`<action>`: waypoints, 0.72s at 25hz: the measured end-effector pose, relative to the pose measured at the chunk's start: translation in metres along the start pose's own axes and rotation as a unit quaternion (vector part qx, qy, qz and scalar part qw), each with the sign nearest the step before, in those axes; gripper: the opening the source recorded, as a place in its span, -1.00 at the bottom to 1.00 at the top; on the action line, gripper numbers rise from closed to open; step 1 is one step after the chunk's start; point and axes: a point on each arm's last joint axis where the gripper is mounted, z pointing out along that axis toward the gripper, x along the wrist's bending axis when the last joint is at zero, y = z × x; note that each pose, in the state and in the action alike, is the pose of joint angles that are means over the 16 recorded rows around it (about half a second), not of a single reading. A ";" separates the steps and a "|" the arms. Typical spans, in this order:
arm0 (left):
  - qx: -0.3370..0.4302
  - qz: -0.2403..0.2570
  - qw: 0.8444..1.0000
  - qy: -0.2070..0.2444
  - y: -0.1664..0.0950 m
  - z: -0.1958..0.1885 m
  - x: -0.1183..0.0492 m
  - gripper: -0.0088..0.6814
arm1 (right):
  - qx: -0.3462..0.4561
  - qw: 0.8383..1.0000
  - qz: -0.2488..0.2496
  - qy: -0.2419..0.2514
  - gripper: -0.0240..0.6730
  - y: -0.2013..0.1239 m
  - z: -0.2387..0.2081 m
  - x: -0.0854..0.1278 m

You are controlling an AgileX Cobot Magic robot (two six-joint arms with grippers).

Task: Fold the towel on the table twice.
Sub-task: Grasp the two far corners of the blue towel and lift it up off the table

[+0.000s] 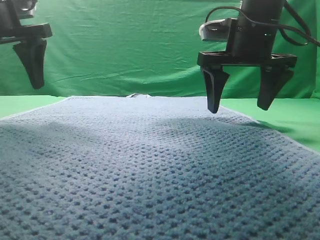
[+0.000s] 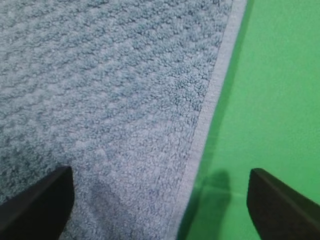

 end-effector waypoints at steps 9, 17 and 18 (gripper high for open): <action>0.025 -0.013 0.999 0.016 -0.001 0.028 0.005 0.88 | 0.002 1.000 0.001 0.001 0.92 0.001 0.014 0.000; 0.031 -0.005 0.999 0.025 0.001 0.040 0.007 0.88 | -0.003 1.000 0.004 0.003 0.90 0.004 0.020 0.001; 0.030 -0.005 0.999 0.025 0.002 0.041 0.007 0.88 | -0.004 1.000 0.004 0.004 0.88 0.004 0.020 0.001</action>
